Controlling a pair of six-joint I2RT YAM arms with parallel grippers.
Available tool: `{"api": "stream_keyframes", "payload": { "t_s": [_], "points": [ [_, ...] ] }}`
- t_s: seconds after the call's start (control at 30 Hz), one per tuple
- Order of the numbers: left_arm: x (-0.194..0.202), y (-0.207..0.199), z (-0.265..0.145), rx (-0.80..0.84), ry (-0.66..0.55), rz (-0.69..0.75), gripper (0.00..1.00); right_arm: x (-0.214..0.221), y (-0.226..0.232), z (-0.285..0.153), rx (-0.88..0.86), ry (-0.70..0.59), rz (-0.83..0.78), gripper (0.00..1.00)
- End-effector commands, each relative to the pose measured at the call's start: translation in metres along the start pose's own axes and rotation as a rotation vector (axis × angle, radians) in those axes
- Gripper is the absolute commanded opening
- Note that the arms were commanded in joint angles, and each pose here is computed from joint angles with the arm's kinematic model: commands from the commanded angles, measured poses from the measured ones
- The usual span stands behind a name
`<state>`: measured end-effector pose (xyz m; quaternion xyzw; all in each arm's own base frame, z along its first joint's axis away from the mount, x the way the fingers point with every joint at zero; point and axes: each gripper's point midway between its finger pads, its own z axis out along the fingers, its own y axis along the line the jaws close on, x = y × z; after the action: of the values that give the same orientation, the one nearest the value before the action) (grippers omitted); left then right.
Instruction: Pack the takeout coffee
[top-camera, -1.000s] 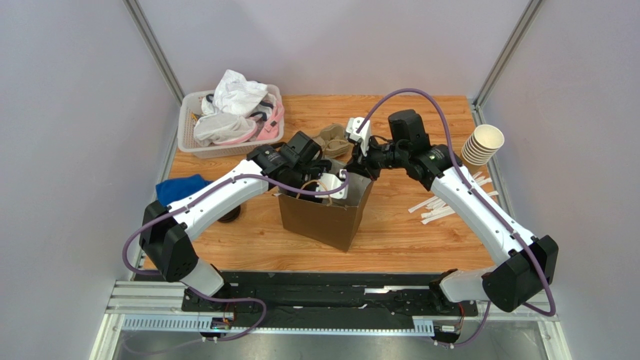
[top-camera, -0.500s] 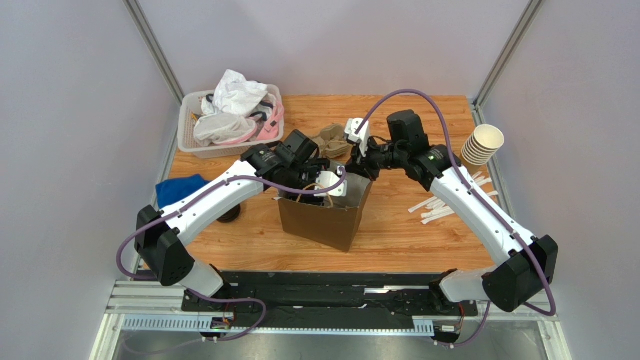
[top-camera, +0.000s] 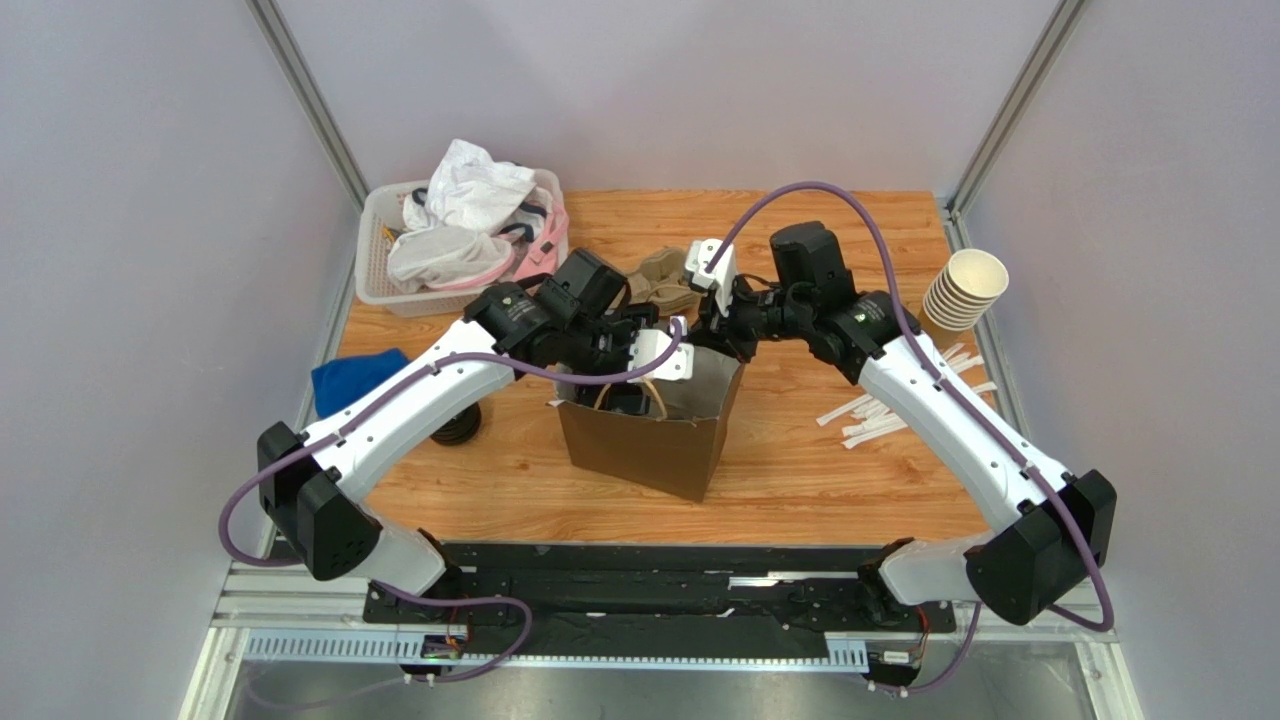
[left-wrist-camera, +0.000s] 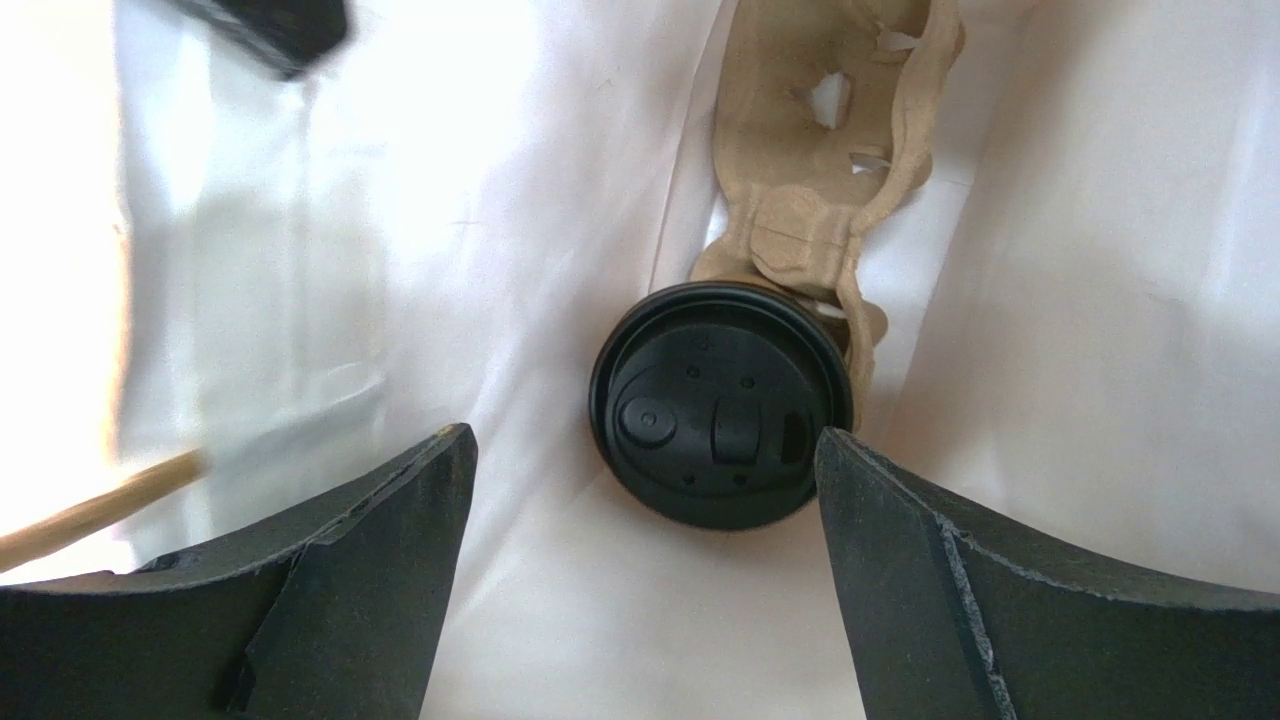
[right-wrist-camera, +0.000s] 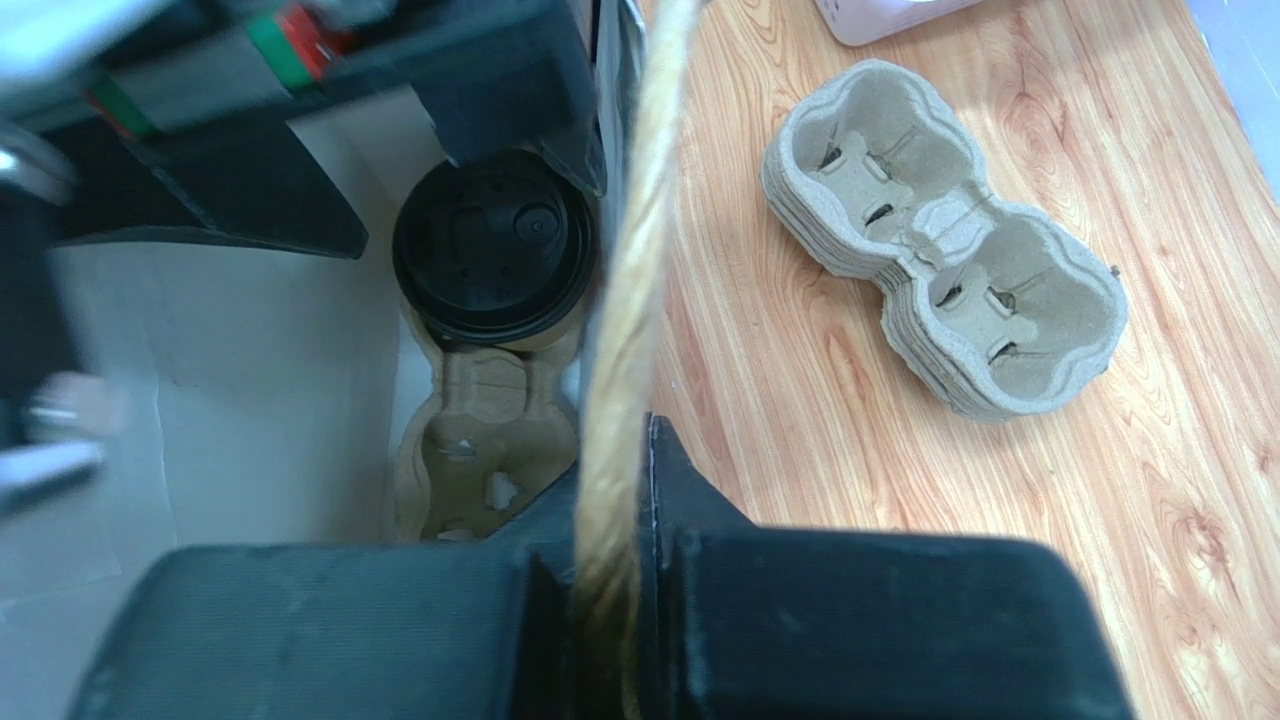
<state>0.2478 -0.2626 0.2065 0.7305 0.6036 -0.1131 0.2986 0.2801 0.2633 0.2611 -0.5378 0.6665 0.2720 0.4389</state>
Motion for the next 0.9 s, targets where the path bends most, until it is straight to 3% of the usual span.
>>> {"api": "stream_keyframes", "payload": {
  "t_s": [0.0,0.27,0.53,0.7,0.87],
  "points": [
    [-0.026,0.004,-0.032,-0.045,-0.096,0.013,0.91,-0.025,-0.008,-0.01,0.046,-0.058,-0.085,0.0],
    [-0.033,0.006,-0.044,-0.09,-0.163,-0.033,0.91,-0.027,-0.004,-0.013,0.042,-0.066,-0.112,0.0],
    [-0.053,0.053,-0.084,-0.367,-0.312,-0.132,0.89,-0.03,0.006,-0.018,0.04,-0.094,-0.192,0.0],
    [-0.07,0.057,-0.112,-0.461,-0.439,-0.164,0.98,-0.031,0.014,-0.02,0.027,-0.099,-0.229,0.0],
    [-0.068,0.061,-0.127,-0.511,-0.479,-0.247,0.99,-0.031,0.021,-0.021,0.012,-0.101,-0.263,0.0]
  ]
}}
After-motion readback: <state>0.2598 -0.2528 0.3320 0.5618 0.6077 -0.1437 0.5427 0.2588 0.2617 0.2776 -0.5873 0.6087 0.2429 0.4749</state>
